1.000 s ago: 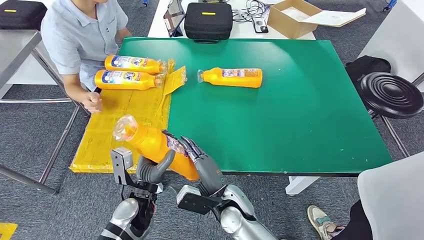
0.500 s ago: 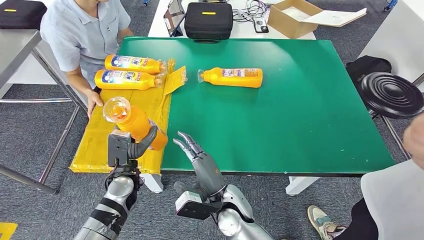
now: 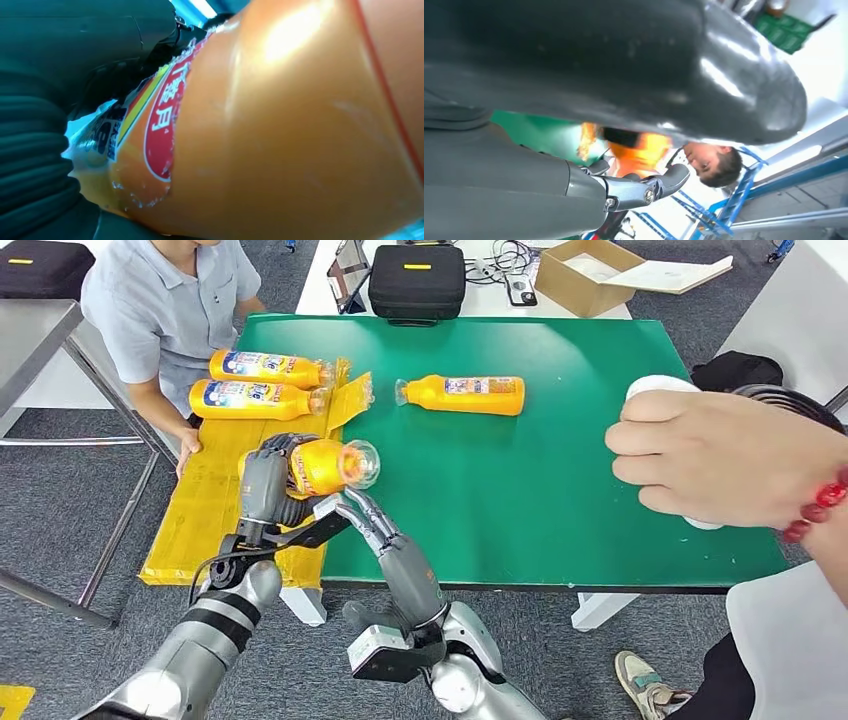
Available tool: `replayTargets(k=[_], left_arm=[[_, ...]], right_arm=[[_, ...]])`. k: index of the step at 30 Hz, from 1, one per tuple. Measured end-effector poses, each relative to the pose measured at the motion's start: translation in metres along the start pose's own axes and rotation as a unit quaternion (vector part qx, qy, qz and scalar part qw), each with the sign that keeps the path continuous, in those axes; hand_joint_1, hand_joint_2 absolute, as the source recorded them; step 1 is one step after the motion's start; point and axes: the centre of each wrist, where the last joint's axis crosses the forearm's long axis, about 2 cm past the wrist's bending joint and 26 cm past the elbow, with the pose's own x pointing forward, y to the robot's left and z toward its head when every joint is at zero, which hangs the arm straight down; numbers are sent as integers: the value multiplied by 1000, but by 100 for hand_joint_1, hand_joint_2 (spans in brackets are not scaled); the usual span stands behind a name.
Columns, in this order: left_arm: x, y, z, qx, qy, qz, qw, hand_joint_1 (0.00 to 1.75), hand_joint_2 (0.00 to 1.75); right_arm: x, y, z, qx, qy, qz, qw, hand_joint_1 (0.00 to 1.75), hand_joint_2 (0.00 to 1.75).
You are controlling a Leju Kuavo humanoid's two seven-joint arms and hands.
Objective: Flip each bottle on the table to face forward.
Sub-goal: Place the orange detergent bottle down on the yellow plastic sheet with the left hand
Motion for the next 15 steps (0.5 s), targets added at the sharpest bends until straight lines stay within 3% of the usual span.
replayTargets(k=[8,15], left_arm=[[-16,-6,-8,-41,26,-55,997,175,175],[-32,-12,-15,-114,124,-58,984,175,175]], right_arm=[[9,6,-6,5,-18,-18,1000,0,0],[23,17,-11,28,-45,-49,997,0,0]])
